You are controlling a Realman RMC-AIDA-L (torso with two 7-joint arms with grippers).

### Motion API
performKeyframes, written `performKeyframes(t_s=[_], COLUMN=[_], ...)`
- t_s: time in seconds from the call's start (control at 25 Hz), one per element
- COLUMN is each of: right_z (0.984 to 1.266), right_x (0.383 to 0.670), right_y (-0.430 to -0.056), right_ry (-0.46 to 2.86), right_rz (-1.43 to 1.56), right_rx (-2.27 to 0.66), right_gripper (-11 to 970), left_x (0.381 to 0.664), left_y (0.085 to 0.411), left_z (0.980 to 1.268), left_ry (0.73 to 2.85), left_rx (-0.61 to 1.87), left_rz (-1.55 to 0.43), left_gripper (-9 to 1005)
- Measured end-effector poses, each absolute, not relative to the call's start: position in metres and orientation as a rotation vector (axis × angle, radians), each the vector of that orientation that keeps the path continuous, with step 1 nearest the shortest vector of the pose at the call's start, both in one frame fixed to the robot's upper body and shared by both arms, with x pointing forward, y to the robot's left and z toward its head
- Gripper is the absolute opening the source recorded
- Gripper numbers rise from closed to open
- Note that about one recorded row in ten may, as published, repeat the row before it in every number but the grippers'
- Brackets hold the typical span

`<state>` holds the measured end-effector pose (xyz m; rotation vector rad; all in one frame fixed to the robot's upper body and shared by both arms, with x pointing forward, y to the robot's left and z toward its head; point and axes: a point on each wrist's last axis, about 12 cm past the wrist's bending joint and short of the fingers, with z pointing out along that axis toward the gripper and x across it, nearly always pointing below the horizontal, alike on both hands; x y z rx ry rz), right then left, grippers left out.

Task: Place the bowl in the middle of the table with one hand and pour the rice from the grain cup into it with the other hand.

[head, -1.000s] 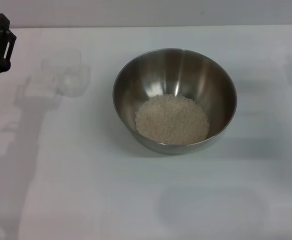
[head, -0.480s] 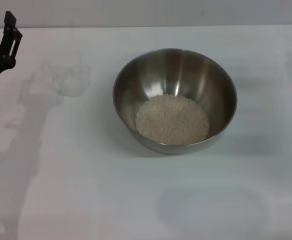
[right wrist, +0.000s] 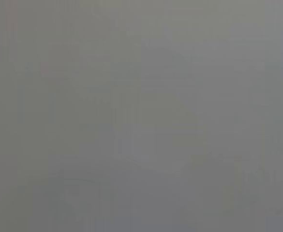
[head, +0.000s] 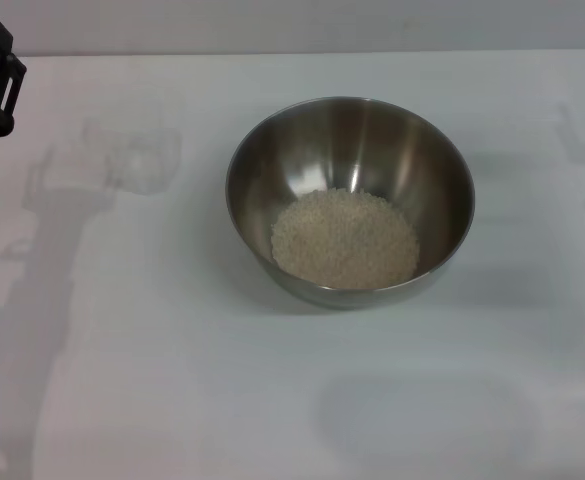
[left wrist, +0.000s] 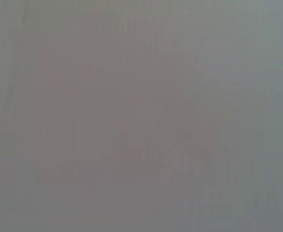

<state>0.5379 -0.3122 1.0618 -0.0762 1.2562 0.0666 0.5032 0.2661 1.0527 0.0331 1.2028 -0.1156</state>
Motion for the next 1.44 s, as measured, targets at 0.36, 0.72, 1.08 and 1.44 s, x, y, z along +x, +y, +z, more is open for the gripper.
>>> performKeyframes(t_s=[0.36,0.72,1.08,1.44], right_z=[1.067,1.068,1.068,1.069], right_x=[0.550,0.551,0.551,0.552], right_y=[-0.314,-0.314,-0.314,-0.314], right_ry=[1.251,1.250,1.251,1.248], right_rz=[0.018,0.017,0.016,0.017], right_rx=[-0.027,-0.022,-0.020,-0.022], right_gripper=[731,731,731,731], left_x=[0.503,0.506,0.507,0.507], left_y=[0.267,0.268,0.268,0.269], left_z=[1.052,1.053,1.054,1.054], left_ry=[1.211,1.207,1.202,1.198], left_rx=[0.042,0.050,0.050,0.049], left_rz=[-0.106,-0.099,-0.097,-0.095], left_gripper=[820,821,818,816])
